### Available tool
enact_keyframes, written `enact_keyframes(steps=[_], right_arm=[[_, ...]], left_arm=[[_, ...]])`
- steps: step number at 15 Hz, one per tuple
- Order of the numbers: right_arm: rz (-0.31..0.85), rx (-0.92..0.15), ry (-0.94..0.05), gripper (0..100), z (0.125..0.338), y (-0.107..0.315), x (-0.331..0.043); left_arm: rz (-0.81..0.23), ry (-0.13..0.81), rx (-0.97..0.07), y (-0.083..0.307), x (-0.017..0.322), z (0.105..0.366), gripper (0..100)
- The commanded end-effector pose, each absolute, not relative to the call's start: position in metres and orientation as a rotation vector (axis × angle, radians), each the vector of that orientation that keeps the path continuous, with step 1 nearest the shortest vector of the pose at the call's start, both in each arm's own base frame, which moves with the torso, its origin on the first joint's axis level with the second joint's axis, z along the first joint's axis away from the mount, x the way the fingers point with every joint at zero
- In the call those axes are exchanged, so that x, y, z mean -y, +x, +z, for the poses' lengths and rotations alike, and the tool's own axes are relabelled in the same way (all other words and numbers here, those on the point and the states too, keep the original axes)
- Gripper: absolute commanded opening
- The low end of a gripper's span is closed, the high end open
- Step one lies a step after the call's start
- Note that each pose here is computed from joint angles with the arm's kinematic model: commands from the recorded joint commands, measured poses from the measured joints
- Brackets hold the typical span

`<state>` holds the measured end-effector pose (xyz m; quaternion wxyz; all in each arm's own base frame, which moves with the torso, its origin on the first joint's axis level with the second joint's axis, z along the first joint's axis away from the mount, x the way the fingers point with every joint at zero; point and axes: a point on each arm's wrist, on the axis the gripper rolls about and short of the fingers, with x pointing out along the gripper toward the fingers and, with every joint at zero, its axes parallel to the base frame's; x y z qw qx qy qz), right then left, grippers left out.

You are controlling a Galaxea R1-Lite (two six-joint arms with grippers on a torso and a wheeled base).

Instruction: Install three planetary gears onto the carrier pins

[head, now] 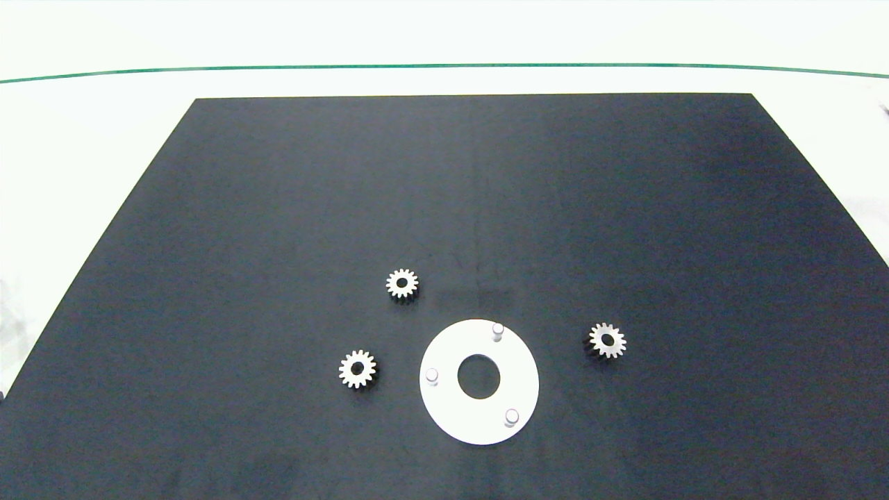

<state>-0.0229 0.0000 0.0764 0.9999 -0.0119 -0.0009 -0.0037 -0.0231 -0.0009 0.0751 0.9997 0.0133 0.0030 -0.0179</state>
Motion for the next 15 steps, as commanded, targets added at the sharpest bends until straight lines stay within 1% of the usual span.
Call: enact_keyframes(steps=[1, 15], right_arm=[[-0.008, 0.0, -0.026, 100, 0.0764, -0.0228, 0.0], [-0.006, 0.001, -0.023, 100, 0.0762, -0.023, 0.0001]], left_arm=[[-0.04, 0.038, -0.005, -0.0231, 0.001, 0.0754, 100], [-0.043, 0.043, -0.007, -0.0231, 0.001, 0.0752, 100]])
